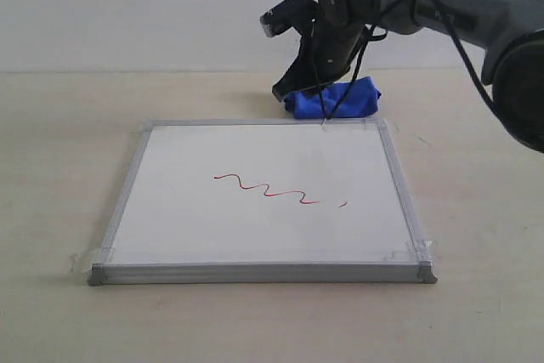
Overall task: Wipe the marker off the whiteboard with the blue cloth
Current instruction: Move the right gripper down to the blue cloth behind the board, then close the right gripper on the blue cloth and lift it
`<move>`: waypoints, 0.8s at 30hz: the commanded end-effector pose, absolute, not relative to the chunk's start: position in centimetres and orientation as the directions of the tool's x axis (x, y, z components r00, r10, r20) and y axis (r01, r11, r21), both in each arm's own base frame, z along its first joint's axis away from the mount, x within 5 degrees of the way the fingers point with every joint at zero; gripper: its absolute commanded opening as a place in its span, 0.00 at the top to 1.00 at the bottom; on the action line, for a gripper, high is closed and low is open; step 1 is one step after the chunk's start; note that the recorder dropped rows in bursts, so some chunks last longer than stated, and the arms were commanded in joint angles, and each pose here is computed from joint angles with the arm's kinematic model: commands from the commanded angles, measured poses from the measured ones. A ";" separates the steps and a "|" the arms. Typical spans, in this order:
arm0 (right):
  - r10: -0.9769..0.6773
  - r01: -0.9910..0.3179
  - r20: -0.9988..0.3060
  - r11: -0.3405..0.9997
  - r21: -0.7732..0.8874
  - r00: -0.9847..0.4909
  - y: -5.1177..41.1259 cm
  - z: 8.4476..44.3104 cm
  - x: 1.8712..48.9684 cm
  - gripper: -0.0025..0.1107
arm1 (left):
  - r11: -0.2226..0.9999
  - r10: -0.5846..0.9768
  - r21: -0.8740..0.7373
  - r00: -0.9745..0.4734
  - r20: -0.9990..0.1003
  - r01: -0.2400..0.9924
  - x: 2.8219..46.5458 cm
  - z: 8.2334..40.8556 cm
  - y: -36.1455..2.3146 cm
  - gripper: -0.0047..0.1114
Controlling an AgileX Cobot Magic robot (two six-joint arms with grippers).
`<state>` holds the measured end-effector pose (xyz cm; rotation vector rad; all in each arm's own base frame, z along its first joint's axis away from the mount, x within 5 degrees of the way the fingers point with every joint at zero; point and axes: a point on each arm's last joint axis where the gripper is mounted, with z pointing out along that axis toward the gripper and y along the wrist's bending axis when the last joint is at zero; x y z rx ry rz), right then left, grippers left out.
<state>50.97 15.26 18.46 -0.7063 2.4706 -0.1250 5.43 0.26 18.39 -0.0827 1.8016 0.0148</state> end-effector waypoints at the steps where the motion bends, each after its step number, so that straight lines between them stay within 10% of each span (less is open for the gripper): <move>1: -0.395 -0.338 -0.592 0.917 -0.210 -0.703 15.3 18.4 52.0 0.43 | 0.997 -0.046 -0.033 -0.211 -0.977 -0.066 5.4 18.6 0.3 0.92; 24: -0.242 -0.151 -0.663 0.970 -0.192 -0.709 13.6 13.4 54.1 0.31 | 0.997 -0.046 -0.033 -0.212 -0.976 -0.066 5.4 18.6 0.3 0.92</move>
